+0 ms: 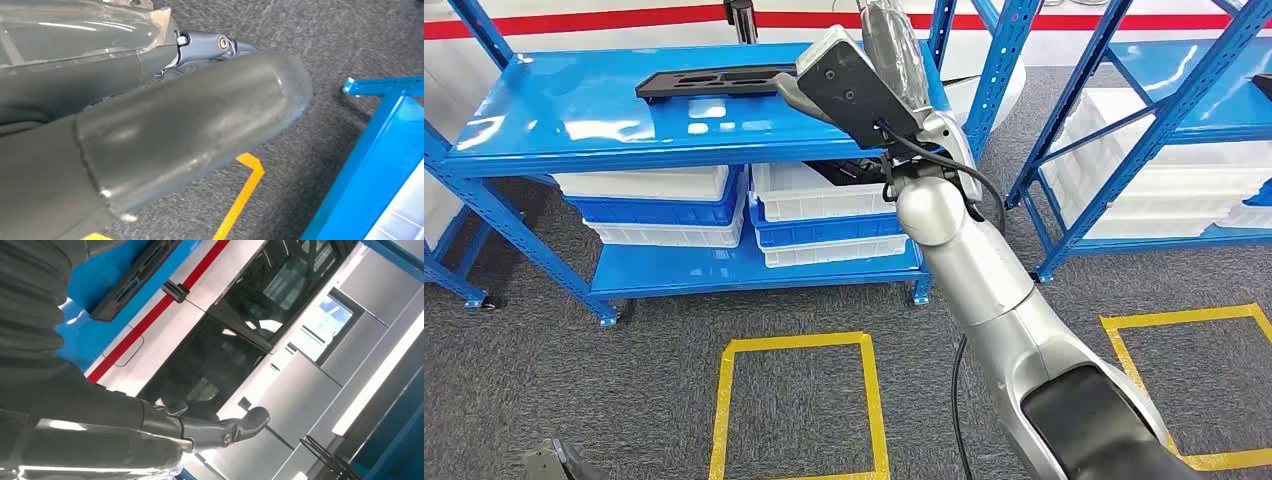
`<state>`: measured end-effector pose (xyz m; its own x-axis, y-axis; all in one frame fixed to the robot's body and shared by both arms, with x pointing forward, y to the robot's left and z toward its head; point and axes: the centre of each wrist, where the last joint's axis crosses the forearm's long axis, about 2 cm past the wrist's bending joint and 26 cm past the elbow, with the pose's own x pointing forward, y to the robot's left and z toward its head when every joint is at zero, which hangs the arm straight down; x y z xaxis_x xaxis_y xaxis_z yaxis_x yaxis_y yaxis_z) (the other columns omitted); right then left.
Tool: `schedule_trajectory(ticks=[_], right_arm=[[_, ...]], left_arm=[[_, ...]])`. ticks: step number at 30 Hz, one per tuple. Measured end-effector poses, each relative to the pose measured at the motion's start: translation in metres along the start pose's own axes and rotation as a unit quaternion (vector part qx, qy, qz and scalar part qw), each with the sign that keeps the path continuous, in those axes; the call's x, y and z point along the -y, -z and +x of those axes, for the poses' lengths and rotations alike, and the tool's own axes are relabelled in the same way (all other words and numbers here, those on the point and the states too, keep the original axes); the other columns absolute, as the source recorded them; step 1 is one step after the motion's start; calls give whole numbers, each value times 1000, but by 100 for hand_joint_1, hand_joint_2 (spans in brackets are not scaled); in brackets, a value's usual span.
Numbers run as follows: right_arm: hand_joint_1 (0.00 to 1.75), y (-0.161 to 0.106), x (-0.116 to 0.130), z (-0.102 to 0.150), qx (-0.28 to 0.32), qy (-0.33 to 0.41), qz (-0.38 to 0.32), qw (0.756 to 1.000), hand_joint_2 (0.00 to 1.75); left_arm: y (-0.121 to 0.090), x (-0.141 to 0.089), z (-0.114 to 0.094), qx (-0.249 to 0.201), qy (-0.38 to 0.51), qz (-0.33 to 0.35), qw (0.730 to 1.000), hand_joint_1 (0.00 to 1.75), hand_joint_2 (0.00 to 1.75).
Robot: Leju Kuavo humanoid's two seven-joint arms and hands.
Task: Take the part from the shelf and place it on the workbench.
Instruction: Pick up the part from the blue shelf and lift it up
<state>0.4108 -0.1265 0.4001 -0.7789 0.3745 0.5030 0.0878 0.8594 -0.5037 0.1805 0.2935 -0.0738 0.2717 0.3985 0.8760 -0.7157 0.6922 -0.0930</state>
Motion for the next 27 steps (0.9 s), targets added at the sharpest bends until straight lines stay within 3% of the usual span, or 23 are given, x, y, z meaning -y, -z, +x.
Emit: schedule_trajectory(ticks=[27], right_arm=[[0, -27, 6, -11, -29, -10, -15, 999, 175]], left_arm=[[-5, 13, -1, -10, 6, -21, 1000, 0, 0]])
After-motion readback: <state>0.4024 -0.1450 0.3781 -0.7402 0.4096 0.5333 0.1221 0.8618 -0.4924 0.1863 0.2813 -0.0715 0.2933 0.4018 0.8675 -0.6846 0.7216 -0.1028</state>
